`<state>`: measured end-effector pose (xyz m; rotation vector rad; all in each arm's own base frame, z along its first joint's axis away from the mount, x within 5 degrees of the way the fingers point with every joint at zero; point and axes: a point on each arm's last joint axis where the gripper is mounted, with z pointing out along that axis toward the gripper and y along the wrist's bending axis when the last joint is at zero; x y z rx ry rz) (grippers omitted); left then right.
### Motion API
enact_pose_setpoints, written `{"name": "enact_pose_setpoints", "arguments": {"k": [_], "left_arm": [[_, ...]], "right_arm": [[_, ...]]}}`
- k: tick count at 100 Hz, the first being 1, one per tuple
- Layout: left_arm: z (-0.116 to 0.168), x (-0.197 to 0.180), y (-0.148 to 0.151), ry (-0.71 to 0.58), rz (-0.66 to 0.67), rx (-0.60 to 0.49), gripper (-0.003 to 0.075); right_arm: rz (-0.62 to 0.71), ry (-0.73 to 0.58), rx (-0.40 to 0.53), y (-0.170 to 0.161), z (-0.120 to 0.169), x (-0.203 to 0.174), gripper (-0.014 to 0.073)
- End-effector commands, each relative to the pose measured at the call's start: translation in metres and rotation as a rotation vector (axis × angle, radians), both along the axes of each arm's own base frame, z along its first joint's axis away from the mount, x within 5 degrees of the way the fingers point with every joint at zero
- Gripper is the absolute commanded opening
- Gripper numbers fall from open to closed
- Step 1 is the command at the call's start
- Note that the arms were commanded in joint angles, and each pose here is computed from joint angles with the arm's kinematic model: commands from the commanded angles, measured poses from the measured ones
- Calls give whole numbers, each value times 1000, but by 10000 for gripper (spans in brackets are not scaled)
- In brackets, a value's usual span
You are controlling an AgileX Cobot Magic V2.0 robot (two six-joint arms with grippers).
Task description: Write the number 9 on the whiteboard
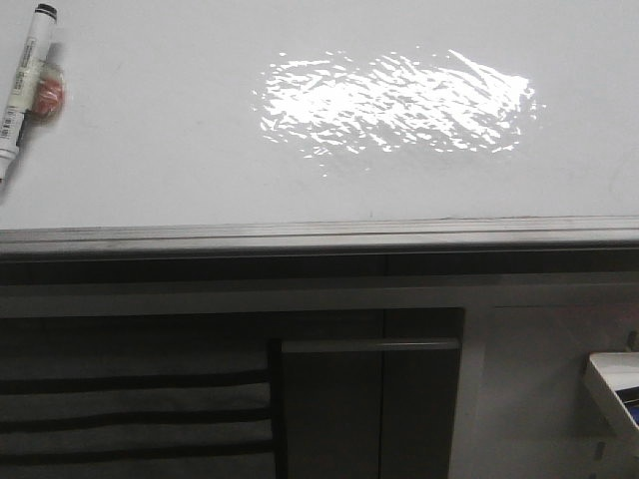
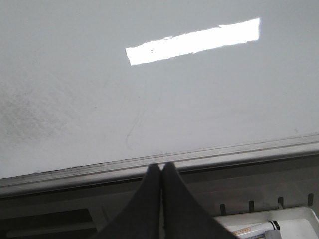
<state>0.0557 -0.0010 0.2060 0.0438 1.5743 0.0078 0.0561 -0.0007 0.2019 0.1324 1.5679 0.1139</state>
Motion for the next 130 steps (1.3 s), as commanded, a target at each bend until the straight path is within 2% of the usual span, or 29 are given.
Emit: {"name": "enact_pose_setpoints", "arguments": {"k": [1, 76, 82, 95, 102, 114, 130], "left_arm": [[-1, -1, -1, -71, -7, -3, -20], [0, -1, -1, -91, -9, -4, -20], [0, -1, -1, -91, -9, -4, -20], [2, -1, -1, -107, -10, -4, -20], [5, -2, -1, -138, -13, -13, -20], [21, -5, -1, -208, -16, -27, -20], [58, -14, 0, -233, -23, -124, -20]], "right_arm": [[-4, -70, -9, 0, -1, 0, -72], [-4, -77, -9, 0, -1, 0, -72], [-5, -99, -40, 0, 1, -1, -72], [-2, -156, -166, 1, 7, -1, -72], [-2, -178, -169, 1, 11, -2, -72], [-8, -195, -134, 1, 26, -5, -72], [-24, -198, -121, -1, 62, -13, -72]]}}
